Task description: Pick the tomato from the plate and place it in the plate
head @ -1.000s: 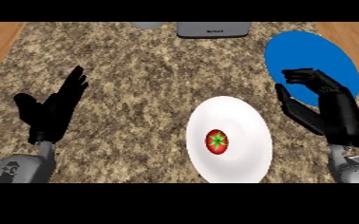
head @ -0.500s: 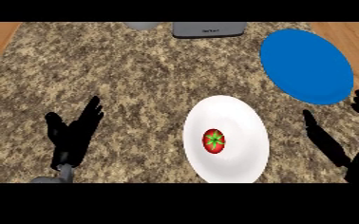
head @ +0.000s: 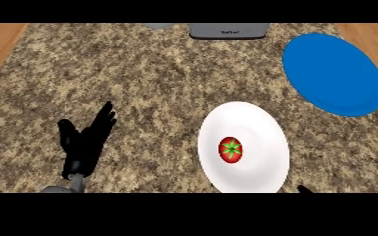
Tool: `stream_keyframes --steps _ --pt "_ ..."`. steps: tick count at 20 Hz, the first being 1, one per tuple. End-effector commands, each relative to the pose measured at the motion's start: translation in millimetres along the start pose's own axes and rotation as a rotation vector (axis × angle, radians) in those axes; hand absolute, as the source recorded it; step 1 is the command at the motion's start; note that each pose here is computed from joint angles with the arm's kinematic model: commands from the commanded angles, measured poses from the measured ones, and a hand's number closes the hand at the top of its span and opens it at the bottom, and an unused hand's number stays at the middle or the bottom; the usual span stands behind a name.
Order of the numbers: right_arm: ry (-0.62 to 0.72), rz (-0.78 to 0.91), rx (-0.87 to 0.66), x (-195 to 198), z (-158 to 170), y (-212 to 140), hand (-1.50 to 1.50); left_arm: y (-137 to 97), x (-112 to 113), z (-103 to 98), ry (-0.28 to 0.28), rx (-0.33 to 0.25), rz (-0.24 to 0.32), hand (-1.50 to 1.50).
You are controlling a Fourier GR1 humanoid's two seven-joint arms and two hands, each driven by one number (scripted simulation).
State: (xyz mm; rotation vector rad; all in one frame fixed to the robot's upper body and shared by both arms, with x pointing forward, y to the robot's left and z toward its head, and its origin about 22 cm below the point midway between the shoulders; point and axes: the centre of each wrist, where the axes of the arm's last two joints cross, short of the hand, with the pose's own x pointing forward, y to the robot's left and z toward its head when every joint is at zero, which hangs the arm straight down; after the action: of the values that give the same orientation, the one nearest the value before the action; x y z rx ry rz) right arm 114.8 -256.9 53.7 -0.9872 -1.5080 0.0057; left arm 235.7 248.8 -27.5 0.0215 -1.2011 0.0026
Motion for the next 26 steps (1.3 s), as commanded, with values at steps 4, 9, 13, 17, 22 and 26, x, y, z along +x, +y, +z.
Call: stream_keyframes --steps 4,9,13,17,22,26 --pt "0.109 0.214 0.24 35 18 -12 -1.5 -12 0 -12 0.009 -0.027 0.011 0.0" --pt "0.204 0.33 0.269 64 8 16 -1.5 -14 -9 -7 -0.002 -0.033 -0.009 0.0" --pt "0.219 0.352 0.311 97 12 53 -1.5 1 -8 -4 0.01 -0.018 -0.012 0.0" --pt "0.239 0.411 0.303 112 17 95 -1.5 -6 0 2 0.005 -0.032 -0.001 0.0" --pt "0.307 0.414 0.409 104 11 119 -1.5 0 -3 0 0.012 -0.005 0.001 0.0" --pt "0.325 0.379 0.43 100 5 134 -1.5 -8 -4 10 0.017 -0.029 -0.004 0.0"
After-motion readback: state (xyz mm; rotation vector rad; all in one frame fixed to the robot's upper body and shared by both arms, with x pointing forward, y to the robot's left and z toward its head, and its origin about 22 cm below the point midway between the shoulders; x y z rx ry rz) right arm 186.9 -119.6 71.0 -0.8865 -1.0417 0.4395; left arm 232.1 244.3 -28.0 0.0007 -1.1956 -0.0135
